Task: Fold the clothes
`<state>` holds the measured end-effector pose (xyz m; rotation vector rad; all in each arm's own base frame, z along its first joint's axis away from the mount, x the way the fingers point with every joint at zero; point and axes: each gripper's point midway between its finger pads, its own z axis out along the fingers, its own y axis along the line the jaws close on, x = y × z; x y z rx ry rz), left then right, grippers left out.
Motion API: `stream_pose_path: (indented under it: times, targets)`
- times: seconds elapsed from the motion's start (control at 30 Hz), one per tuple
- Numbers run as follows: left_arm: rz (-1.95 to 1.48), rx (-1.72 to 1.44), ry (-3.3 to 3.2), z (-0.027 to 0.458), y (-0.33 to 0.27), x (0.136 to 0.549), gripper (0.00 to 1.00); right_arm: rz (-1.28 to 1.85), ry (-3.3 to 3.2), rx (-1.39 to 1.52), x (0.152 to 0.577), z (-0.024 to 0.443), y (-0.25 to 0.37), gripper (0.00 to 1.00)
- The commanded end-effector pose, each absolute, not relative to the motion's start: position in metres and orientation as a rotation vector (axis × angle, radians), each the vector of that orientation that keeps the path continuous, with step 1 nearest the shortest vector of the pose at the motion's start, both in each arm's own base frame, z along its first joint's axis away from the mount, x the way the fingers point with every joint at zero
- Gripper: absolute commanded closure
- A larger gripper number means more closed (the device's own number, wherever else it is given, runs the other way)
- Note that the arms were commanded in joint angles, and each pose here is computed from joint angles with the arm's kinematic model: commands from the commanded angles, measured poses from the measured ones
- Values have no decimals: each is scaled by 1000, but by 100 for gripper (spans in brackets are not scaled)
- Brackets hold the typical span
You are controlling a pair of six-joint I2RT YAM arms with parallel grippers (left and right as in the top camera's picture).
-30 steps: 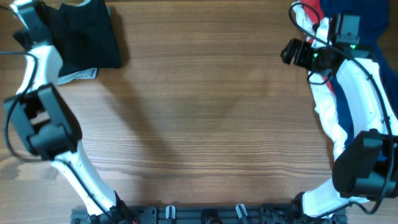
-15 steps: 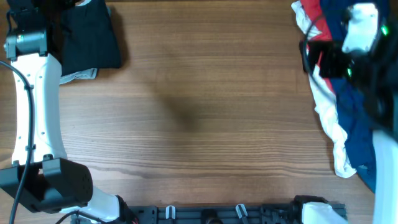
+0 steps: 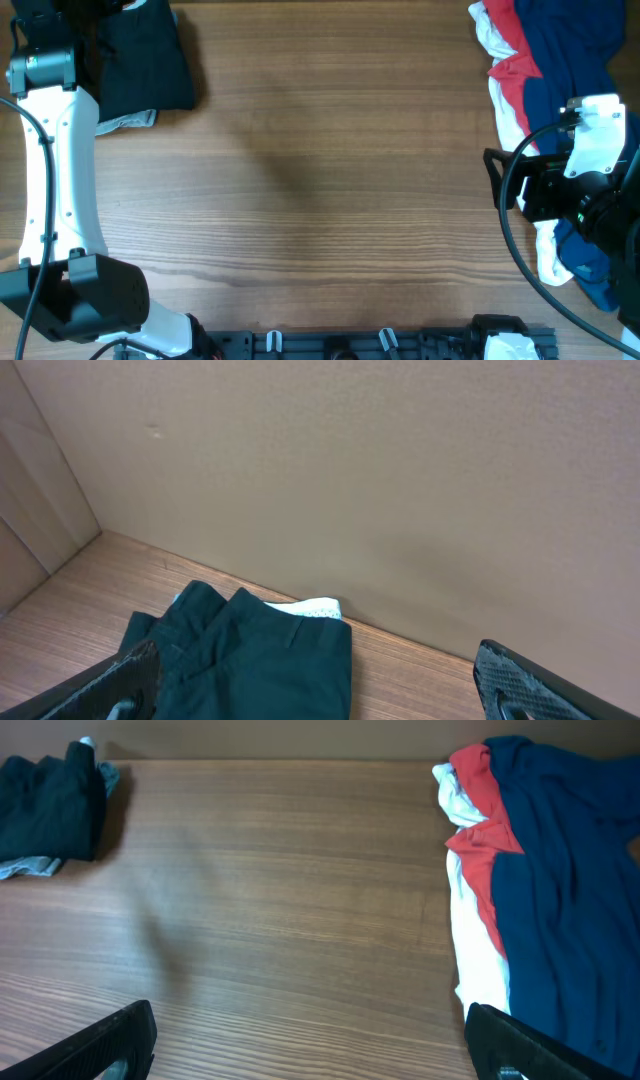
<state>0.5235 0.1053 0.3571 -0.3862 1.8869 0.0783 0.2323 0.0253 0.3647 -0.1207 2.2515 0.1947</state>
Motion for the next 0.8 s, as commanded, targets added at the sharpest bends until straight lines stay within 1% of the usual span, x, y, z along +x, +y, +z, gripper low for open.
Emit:
stream_pose_path:
  times: [0.0, 0.1, 0.17, 0.33, 0.47, 0.77]
  targets:
    - [78, -372, 1871, 366, 105, 521, 0, 162, 2248, -138, 231, 363, 23, 0]
    - [78, -372, 1872, 366, 105, 521, 0, 156, 2136, -137, 235, 366, 24, 0]
    - [78, -372, 1871, 366, 105, 521, 0, 138, 2018, -148, 240, 358, 23, 1]
    - [78, -372, 1872, 366, 105, 521, 0, 148, 1782, -191, 236, 291, 31, 0]
    - [78, -372, 1871, 366, 105, 521, 0, 212, 1621, -110, 232, 249, 32, 0]
    - [77, -372, 1871, 366, 105, 521, 0, 163, 1533, -106, 238, 206, 26, 1]
